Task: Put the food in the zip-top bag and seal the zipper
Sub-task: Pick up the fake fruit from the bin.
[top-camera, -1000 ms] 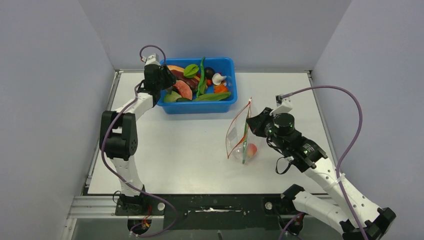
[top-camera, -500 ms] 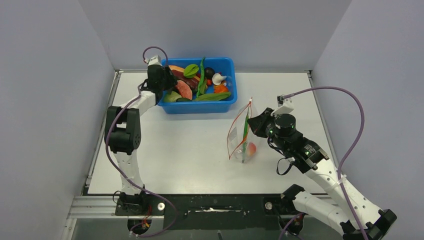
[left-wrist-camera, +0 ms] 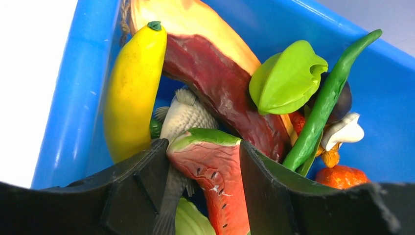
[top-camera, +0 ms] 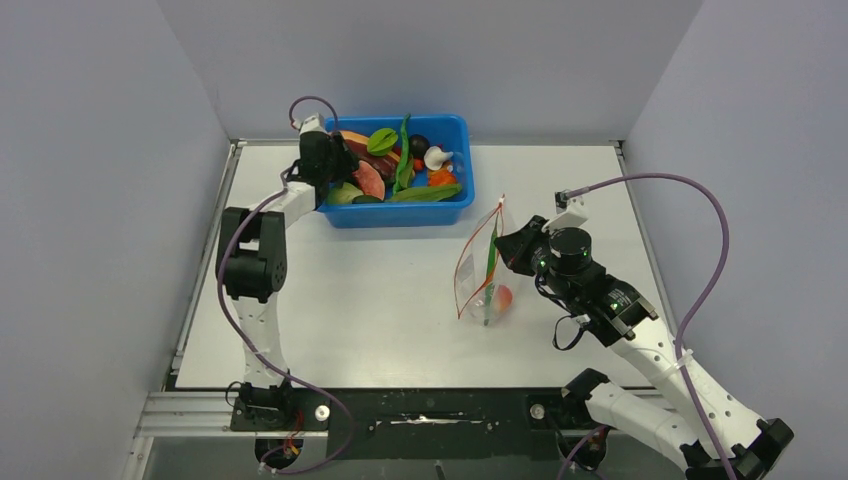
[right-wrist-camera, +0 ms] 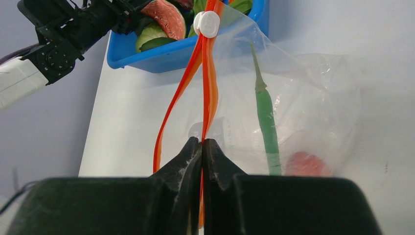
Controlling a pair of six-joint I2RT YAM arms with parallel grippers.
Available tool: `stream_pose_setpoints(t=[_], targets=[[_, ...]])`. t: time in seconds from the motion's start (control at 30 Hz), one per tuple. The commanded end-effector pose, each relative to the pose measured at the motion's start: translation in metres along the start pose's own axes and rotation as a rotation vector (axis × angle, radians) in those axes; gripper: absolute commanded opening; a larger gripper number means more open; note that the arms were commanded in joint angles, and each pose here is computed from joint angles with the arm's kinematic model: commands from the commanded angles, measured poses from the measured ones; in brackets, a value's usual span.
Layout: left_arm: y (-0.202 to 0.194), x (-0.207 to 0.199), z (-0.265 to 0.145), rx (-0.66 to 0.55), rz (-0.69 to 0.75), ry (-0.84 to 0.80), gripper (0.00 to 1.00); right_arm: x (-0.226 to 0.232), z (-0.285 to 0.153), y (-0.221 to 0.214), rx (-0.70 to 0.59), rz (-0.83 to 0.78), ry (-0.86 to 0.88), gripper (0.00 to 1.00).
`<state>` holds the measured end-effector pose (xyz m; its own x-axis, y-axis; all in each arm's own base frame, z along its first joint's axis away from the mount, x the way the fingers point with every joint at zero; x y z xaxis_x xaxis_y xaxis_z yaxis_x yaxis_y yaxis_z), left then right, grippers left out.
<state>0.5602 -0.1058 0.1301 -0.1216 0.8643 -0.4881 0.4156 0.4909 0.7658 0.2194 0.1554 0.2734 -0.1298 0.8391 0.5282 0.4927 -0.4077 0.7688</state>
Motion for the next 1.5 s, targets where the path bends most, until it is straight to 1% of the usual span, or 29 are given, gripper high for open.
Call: stream_pose_setpoints(t=[0.0, 0.1, 0.3, 0.43, 0.7, 0.93, 1.2, 1.47], targets=[[0.025, -0.021, 0.006, -0.076, -0.043, -0.093, 0.53, 0.006, -0.003, 0.017, -0.066, 0.017, 0.011, 0.0], [0.024, -0.024, 0.007, -0.077, -0.053, -0.116, 0.52, 0.006, -0.003, 0.018, -0.069, 0.017, 0.009, 0.0], [0.025, -0.026, 0.006, -0.081, -0.051, -0.134, 0.44, 0.005, -0.002, 0.017, -0.07, 0.02, 0.007, 0.0], [0.026, -0.027, 0.004, -0.084, -0.041, -0.142, 0.35, 0.006, -0.001, 0.017, -0.069, 0.022, 0.01, 0.0], [0.03, -0.033, -0.001, -0.095, -0.033, -0.174, 0.2, 0.006, 0.0, 0.016, -0.067, 0.024, 0.008, 0.0], [0.031, -0.035, -0.01, -0.102, -0.025, -0.19, 0.0, 0.006, 0.001, 0.014, -0.061, 0.028, 0.012, 0.0], [0.042, -0.049, -0.027, -0.135, -0.016, -0.269, 0.0, 0.004, -0.002, 0.017, -0.07, 0.019, -0.004, 0.0], [0.061, -0.061, -0.053, -0.2, -0.006, -0.316, 0.0, 0.003, -0.01, 0.025, -0.091, 0.004, -0.018, 0.0]])
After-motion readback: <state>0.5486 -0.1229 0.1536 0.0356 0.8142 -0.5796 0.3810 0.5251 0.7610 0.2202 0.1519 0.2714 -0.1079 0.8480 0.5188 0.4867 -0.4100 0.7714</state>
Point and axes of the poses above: each gripper's point midway between its finger pads, its own z axis out along the fingers, its own x axis along the line the jaws close on, y = z × x, the point moved 4 cm from there along -z, back along the fingers, and after that the axes turned 2 degrees about -z, right-handed, at the moved point
